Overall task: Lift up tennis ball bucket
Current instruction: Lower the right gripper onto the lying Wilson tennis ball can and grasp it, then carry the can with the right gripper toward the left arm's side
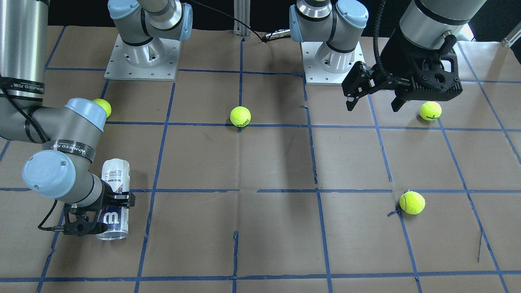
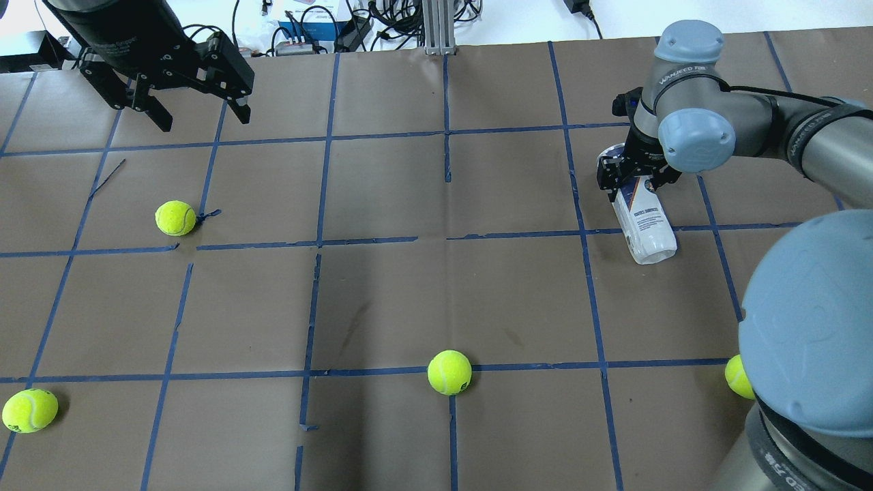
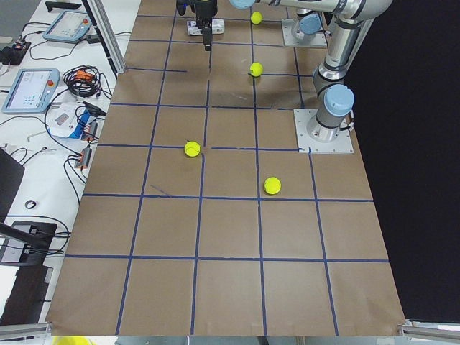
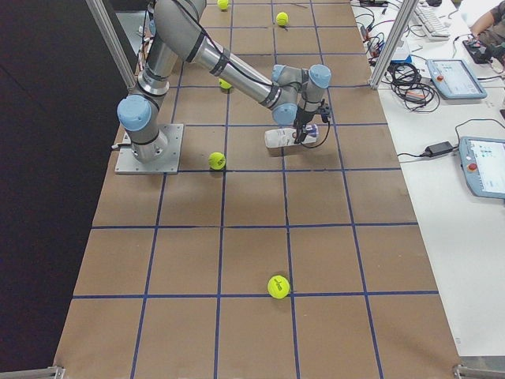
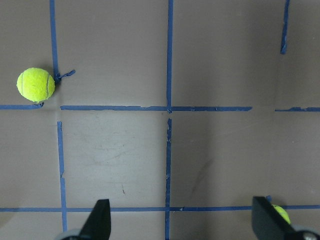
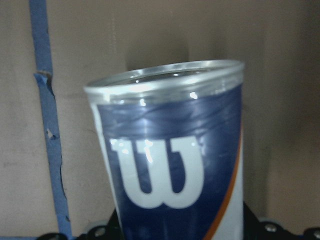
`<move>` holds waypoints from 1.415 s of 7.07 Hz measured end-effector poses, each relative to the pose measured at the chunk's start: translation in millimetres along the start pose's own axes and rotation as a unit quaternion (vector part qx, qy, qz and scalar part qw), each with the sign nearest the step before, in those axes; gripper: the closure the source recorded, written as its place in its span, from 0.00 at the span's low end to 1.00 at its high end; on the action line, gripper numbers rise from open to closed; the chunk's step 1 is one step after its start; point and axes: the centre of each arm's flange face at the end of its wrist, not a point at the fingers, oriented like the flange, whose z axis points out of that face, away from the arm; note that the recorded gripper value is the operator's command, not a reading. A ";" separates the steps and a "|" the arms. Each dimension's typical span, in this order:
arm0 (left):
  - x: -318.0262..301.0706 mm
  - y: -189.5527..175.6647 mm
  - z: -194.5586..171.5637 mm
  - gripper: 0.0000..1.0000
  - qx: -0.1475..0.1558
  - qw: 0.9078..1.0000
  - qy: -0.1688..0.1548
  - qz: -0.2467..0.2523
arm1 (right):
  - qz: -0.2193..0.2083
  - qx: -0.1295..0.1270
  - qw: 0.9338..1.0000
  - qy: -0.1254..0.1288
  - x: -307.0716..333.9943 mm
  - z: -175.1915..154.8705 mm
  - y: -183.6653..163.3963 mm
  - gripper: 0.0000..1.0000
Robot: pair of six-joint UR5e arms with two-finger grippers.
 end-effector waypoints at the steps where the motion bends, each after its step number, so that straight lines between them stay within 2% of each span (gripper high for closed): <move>1: -0.1 -0.2 -0.8 0.00 0.001 1.000 0.000 0.000 | -0.001 0.005 1.000 0.001 -1.1 -7.6 -1.0 0.45; 2: -0.1 -0.3 -1.5 0.00 0.002 1.000 0.000 0.000 | -0.012 0.012 1.000 0.001 -10.5 -19.3 0.5 0.44; 3: -0.3 -0.5 -2.1 0.00 0.003 1.000 0.000 0.000 | -0.049 0.023 0.999 0.003 -35.6 -38.0 2.6 0.44; 4: -0.4 -0.5 -2.3 0.00 0.003 1.000 0.000 0.000 | -0.108 0.039 0.993 0.008 -77.9 -64.5 2.3 0.43; 5: -0.5 -0.5 -2.5 0.00 0.003 1.000 0.000 0.000 | -0.177 0.056 0.982 0.013 -127.9 -92.0 0.3 0.42; 6: -0.4 -0.5 -2.4 0.00 0.003 1.000 0.000 0.000 | -0.256 0.075 0.964 0.015 -174.1 -113.5 -1.5 0.42; 7: -0.1 -0.5 -2.4 0.00 0.003 1.000 0.000 0.000 | -0.330 0.091 0.939 0.014 -209.6 -124.4 -2.0 0.42; 9: 0.2 -0.4 -2.3 0.00 0.003 1.000 0.000 0.000 | -0.443 0.121 0.888 0.017 -256.5 -121.9 -2.6 0.39; 10: 0.2 -0.3 -2.0 0.00 0.003 1.000 0.000 0.000 | -0.491 0.134 0.861 0.010 -276.5 -107.2 -6.6 0.38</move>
